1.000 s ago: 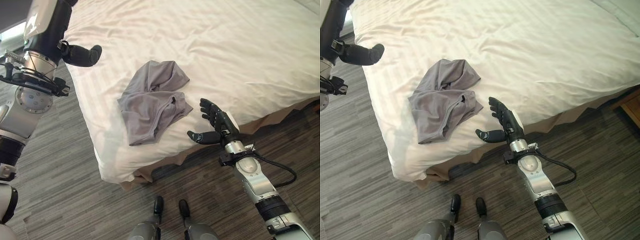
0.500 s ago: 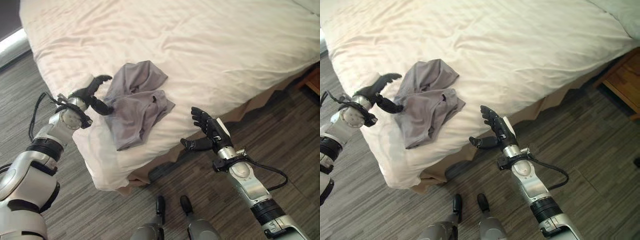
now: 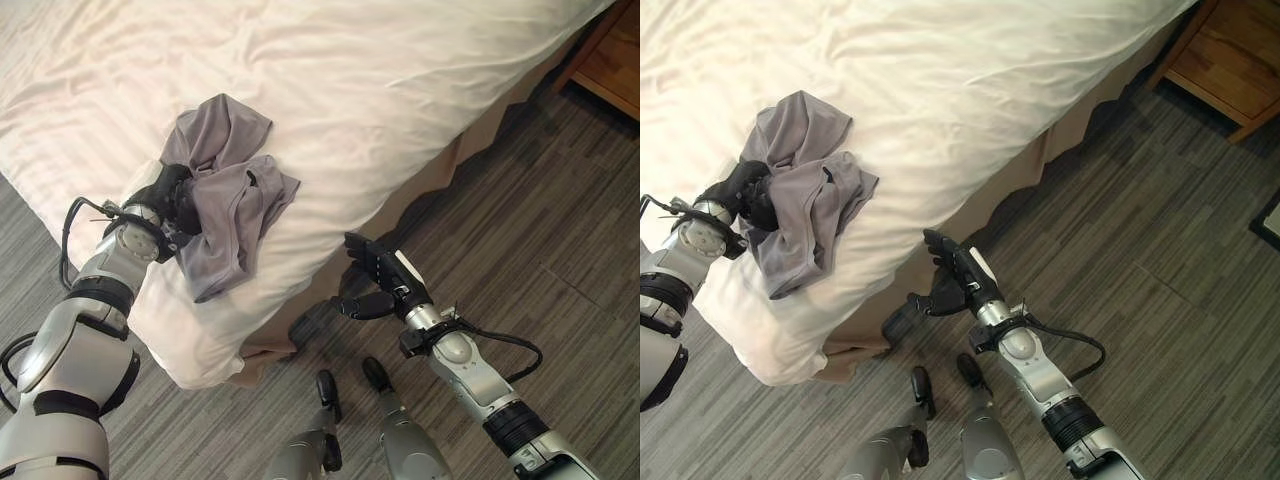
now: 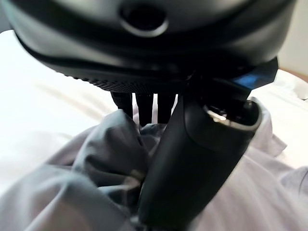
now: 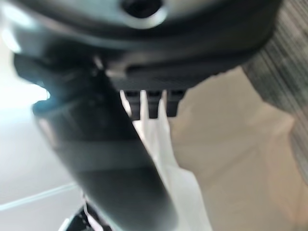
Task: Pick up bed clothes into laundry basket.
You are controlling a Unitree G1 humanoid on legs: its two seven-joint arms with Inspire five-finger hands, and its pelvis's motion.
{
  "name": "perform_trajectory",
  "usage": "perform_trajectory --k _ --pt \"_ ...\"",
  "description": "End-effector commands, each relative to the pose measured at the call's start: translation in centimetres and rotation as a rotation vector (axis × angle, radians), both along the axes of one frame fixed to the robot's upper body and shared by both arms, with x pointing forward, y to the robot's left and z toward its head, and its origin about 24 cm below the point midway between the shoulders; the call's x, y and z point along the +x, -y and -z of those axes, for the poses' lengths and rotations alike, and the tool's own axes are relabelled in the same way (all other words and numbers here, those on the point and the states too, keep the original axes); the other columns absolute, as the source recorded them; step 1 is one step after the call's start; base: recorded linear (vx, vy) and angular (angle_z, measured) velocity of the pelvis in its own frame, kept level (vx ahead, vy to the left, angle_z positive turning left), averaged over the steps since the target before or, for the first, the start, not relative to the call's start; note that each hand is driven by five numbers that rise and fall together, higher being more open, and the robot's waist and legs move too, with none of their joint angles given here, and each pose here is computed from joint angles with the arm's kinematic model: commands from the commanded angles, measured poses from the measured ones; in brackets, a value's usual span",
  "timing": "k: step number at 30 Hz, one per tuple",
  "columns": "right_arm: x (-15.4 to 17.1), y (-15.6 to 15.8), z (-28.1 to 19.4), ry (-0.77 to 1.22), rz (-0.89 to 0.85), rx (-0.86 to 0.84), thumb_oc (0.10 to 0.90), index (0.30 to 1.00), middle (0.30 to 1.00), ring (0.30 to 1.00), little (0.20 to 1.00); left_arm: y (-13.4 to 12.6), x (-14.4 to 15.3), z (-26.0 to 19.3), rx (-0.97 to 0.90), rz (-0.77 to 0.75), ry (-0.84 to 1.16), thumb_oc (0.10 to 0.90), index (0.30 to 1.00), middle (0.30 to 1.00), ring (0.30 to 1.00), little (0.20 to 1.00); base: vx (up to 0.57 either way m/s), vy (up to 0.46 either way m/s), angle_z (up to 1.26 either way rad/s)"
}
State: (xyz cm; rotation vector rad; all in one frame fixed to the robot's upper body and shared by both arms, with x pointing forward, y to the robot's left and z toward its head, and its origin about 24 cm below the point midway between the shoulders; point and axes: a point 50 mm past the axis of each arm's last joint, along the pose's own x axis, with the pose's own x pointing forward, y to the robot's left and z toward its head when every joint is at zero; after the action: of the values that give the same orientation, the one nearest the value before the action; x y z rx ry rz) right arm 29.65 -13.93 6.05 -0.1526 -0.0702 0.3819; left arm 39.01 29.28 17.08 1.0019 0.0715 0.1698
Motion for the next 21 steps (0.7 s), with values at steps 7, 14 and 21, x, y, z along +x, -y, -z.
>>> perform_trajectory --k 7,14,21 --pt "0.2 0.3 -5.0 0.250 -0.007 0.063 0.800 0.900 0.900 0.900 0.900 9.1 1.3 -7.0 -0.237 0.394 0.339 0.400 0.300 0.300 0.300 0.300 0.01 -0.052 0.15" --pt "-0.8 1.8 -4.4 0.242 0.029 0.063 0.800 0.900 0.900 0.900 0.900 12.4 -0.8 -14.2 -0.326 0.611 0.621 0.400 0.300 0.300 0.300 0.300 0.02 -0.067 0.16" --pt "-0.8 2.6 -5.2 0.269 0.054 0.065 0.800 0.900 0.900 0.900 0.900 11.1 -4.6 -16.2 -0.589 0.742 0.840 0.400 0.300 0.300 0.300 0.300 -0.02 0.122 -0.79"
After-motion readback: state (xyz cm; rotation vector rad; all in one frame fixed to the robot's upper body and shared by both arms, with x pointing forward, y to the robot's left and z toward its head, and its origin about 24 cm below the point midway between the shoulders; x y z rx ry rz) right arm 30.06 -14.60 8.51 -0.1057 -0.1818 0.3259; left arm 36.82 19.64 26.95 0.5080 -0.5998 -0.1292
